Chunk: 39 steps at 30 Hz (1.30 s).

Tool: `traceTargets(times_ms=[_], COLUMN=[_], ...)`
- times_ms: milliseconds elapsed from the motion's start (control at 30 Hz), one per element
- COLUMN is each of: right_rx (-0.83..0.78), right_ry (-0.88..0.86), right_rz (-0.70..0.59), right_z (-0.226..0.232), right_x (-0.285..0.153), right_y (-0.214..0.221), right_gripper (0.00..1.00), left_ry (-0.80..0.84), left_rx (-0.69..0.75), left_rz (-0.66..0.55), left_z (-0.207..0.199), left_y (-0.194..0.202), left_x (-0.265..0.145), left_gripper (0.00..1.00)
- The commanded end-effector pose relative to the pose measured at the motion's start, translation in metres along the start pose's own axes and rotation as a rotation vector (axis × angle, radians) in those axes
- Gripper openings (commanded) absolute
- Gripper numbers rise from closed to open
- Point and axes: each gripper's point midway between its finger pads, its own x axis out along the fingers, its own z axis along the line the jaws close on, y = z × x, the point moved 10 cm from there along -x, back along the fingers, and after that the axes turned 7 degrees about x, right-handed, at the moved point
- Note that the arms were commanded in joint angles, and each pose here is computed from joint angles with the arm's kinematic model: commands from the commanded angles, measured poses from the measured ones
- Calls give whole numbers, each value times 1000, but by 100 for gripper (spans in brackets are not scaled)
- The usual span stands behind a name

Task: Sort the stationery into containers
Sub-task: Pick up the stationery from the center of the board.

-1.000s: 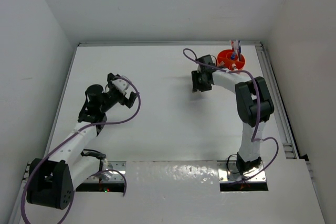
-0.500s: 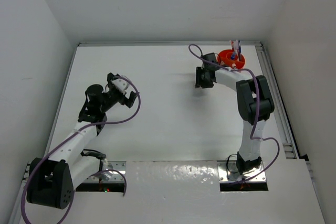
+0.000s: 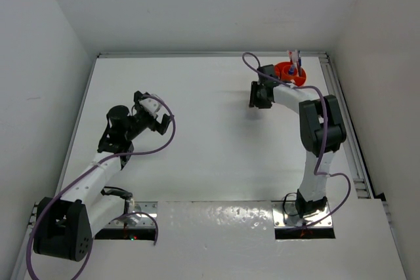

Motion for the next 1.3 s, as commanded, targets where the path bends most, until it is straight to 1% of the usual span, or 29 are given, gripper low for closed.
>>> traceTargets(times_ms=[0,167,233,300,333,367,433,467,500,600,667,733,833,933,1167,1233,1267], right_rx=[45,41,34,18,18,19,38,56,69,87,83,80,82,80,75,71,67], right_ry=[13,0,-16,-37,-37,-33,-28,-25,-15,28,64,77,92,84,77,98,104], right_rz=[-74,-88,-92,-89,-94,-100,-122,-137,-143,-157,-148,-133,-102,-91,-76,-67,-61], right_z=[0,1,1,3,3,2,-1,-2,-5,-10,-13,-13,-15,-15,-12,-14,-14], right_x=[-14,-14,-16,-19,-22,-23,-24,-25,-23,-17,-11,-8,0,8,17,21,22], right_y=[-17,-25,-28,-28,-29,-29,-29,-31,-31,-34,-34,-34,-31,-29,-30,-29,-28], right_gripper=[41,42,45,59,62,63,60,56,43,28,24,25,33,34,33,30,24], left_ry=[-11,-9,-9,-12,-11,-9,-9,-8,-5,0,0,-4,-9,-7,-6,-5,-7], left_rx=[13,9,9,9,10,9,9,6,6,4,4,4,3,1,1,-1,-1], left_rz=[-37,-37,-37,-33,-32,-32,-36,-33,-35,-38,-38,-36,-32,-32,-29,-28,-29], left_z=[1,0,1,1,1,0,0,0,0,-1,-2,-1,-1,-1,-1,-2,-1], left_y=[-6,-5,-5,-4,-4,-4,-5,-3,-3,-4,-4,-4,-4,-3,-2,-2,-2], left_x=[1,0,0,0,0,0,0,0,0,1,0,0,-1,0,0,0,0], left_gripper=[89,89,89,89,89,89,89,89,89,89,89,89,89,89,89,89,89])
